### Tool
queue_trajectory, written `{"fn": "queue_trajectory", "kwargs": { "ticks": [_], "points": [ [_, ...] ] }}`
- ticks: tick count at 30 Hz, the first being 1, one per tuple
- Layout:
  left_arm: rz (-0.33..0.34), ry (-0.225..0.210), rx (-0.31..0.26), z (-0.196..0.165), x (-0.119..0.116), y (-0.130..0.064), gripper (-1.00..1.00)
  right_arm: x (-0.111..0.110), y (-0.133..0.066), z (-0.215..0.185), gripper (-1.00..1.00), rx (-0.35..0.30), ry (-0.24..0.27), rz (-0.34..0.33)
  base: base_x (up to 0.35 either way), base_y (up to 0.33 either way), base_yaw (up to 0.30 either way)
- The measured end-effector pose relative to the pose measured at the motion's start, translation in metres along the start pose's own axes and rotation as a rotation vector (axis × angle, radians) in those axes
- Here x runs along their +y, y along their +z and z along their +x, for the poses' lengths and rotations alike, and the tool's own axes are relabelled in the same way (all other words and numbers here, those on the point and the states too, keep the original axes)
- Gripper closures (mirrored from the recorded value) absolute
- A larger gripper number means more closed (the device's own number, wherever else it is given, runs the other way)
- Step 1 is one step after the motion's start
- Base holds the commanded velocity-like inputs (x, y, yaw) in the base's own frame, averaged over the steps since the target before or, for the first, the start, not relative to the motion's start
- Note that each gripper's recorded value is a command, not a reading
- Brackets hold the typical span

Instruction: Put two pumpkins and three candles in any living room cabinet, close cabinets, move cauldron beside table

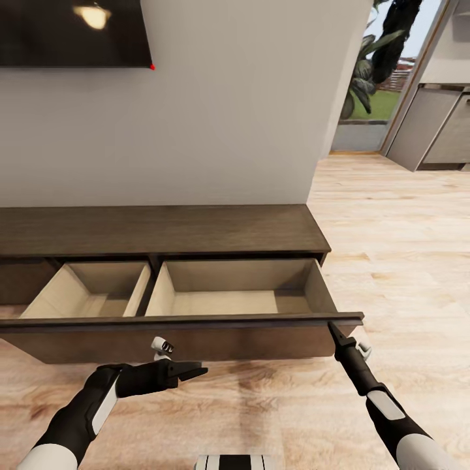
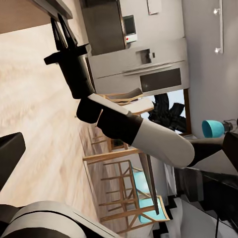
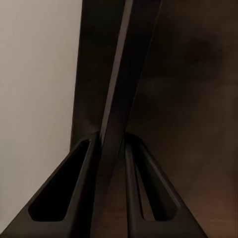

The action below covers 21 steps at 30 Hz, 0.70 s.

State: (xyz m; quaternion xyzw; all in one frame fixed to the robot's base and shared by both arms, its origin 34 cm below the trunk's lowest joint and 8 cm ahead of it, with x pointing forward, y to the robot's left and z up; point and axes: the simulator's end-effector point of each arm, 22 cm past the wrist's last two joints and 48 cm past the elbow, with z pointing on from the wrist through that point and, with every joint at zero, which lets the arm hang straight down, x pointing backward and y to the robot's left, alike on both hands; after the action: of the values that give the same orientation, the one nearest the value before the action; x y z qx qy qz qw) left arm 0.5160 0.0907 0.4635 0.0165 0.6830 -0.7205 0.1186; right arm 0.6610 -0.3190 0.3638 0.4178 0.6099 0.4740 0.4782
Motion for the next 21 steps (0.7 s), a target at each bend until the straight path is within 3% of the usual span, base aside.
{"fn": "queue_trajectory", "kwargs": {
  "ticks": [8, 9, 10, 21],
  "points": [
    [0.000, 0.000, 0.000, 0.000, 0.000, 0.000, -1.00, 0.000, 0.000, 0.000, 1.00, 0.000, -0.001, 0.000, -0.001, 0.000, 0.000],
    [0.000, 0.000, 0.000, 0.000, 0.000, 0.000, -1.00, 0.000, 0.000, 0.000, -1.00, 0.000, -0.001, 0.000, 0.000, 0.000, 0.000],
    [0.000, 0.000, 0.000, 0.000, 0.000, 0.000, -1.00, -0.006, -0.013, 0.011, -1.00, 0.026, 0.000, -0.003, 0.000, 0.000, 0.000],
    [-0.001, -0.001, 0.000, 0.000, 0.000, 0.000, -1.00, -0.007, -0.014, 0.012, -1.00, 0.029, 0.002, -0.001, -0.040, 0.000, 0.000]
  ]
}}
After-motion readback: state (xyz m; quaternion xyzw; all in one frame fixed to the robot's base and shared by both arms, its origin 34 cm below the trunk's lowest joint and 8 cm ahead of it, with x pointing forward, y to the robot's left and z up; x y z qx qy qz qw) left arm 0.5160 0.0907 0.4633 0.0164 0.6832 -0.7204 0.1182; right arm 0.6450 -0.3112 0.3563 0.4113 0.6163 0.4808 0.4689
